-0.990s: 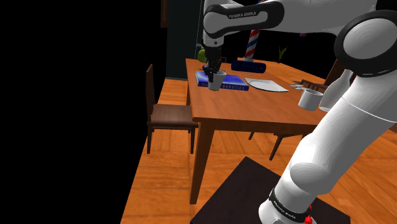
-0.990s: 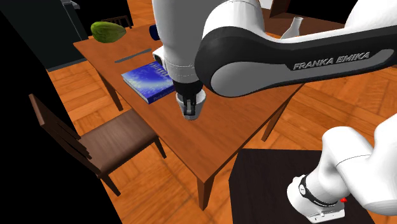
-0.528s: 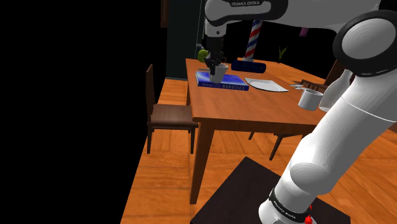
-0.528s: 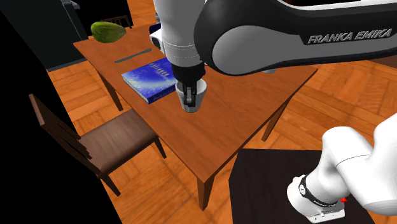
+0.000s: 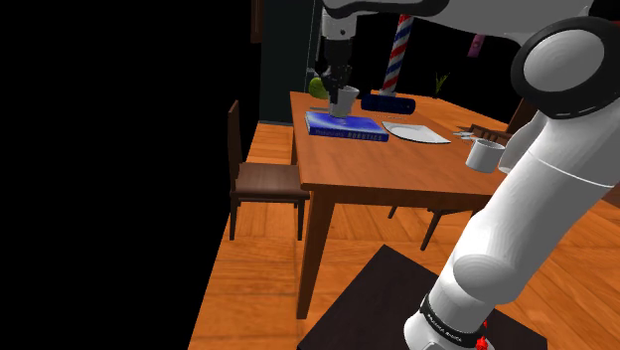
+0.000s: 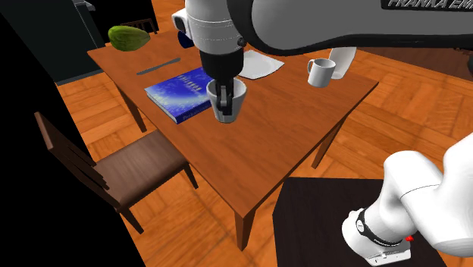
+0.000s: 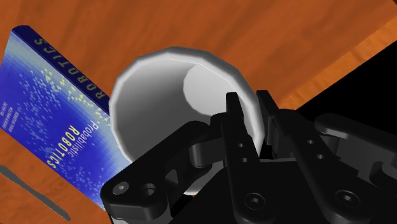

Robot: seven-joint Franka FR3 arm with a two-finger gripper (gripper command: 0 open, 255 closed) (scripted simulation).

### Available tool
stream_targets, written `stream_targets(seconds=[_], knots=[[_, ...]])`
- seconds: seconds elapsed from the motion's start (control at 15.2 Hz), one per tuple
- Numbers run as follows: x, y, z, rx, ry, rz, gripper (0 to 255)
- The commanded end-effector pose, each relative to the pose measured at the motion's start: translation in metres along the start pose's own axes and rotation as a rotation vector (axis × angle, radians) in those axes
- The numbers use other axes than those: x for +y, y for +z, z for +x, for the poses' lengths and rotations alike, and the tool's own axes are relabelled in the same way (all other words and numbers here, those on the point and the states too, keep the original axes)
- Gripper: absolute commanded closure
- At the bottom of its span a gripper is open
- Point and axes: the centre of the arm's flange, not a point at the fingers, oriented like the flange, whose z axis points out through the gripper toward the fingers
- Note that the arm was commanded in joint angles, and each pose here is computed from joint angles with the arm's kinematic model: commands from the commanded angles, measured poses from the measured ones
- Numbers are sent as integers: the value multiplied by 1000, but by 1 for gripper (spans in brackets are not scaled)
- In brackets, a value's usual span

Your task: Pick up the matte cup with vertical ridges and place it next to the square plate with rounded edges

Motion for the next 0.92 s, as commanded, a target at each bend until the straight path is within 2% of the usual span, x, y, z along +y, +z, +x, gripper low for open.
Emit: stream_targets(seconds=[0.0, 0.86], knots=[[2, -9, 0, 0, 0, 0, 255], [147, 23, -87, 0, 0, 0, 255]])
